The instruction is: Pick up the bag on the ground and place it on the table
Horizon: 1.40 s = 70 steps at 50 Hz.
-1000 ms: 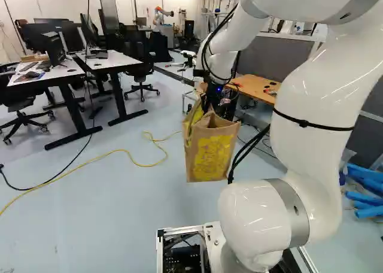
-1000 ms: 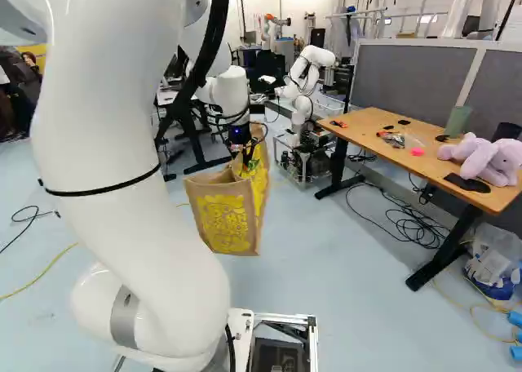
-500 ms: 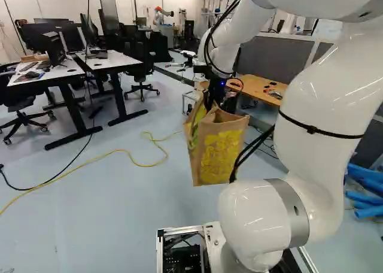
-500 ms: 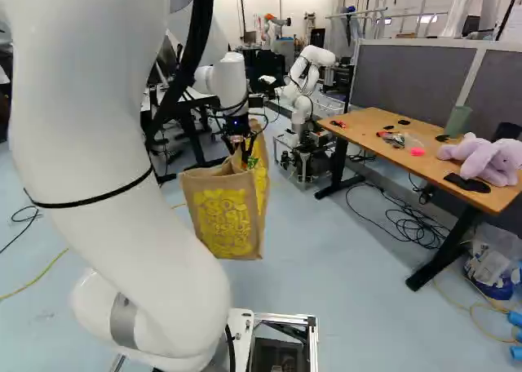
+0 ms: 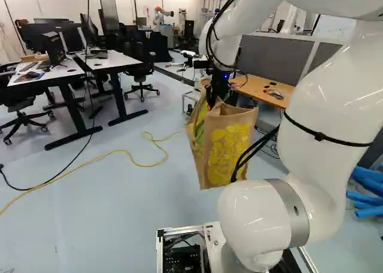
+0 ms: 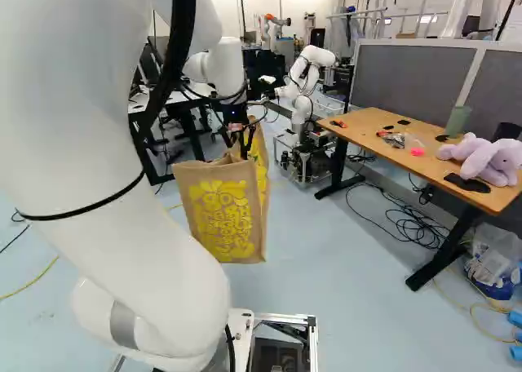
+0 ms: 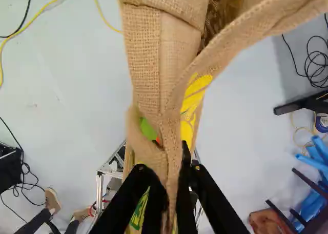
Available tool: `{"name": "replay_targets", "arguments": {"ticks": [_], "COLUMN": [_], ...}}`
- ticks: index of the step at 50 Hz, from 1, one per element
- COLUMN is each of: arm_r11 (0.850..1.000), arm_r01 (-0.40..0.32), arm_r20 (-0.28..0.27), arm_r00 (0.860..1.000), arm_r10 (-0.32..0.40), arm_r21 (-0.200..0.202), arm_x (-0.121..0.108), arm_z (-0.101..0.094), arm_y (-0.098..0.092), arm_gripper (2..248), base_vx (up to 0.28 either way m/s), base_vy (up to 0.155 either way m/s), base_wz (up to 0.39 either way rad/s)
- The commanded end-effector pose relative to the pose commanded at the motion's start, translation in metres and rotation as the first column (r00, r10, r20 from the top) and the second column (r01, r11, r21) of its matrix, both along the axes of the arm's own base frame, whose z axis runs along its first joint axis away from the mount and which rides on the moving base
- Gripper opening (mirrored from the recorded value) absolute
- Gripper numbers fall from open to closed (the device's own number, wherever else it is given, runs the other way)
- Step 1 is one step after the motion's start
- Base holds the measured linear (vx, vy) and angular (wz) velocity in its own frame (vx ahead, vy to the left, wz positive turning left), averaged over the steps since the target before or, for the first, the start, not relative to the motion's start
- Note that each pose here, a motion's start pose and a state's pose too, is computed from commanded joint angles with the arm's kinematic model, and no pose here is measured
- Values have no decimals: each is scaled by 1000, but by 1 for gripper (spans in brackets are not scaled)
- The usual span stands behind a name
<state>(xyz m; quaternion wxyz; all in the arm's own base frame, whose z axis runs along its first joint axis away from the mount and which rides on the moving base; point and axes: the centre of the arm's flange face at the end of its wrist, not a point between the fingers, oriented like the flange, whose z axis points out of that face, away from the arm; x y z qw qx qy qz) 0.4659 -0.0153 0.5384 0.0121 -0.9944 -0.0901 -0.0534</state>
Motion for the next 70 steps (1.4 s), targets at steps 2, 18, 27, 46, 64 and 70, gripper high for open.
{"name": "replay_targets", "arguments": {"ticks": [2, 18, 27, 46, 64, 70], "arm_r11": [1000, 1000, 1000, 999, 998, 998], "arm_r01": [-2, -17, -25, -41, -60, -65], "arm_r20": [-4, -24, -28, -23, 8, 25], "arm_r00": [1000, 1000, 999, 999, 998, 998], "arm_r10": [2, 17, 24, 41, 60, 66], "arm_r21": [-2, -15, -19, -19, -21, -22], "arm_x": [-1, -11, -16, -26, -34, -35], "arm_z": [3, 27, 40, 69, 96, 105], "arm_y": [0, 0, 2, 9, 17, 19], "arm_gripper": [25, 25, 25, 25, 25, 25], "base_vx": [0, 0, 0, 0, 0, 0], "base_vy": [0, 0, 0, 0, 0, 0], "base_wz": [0, 0, 0, 0, 0, 0]}}
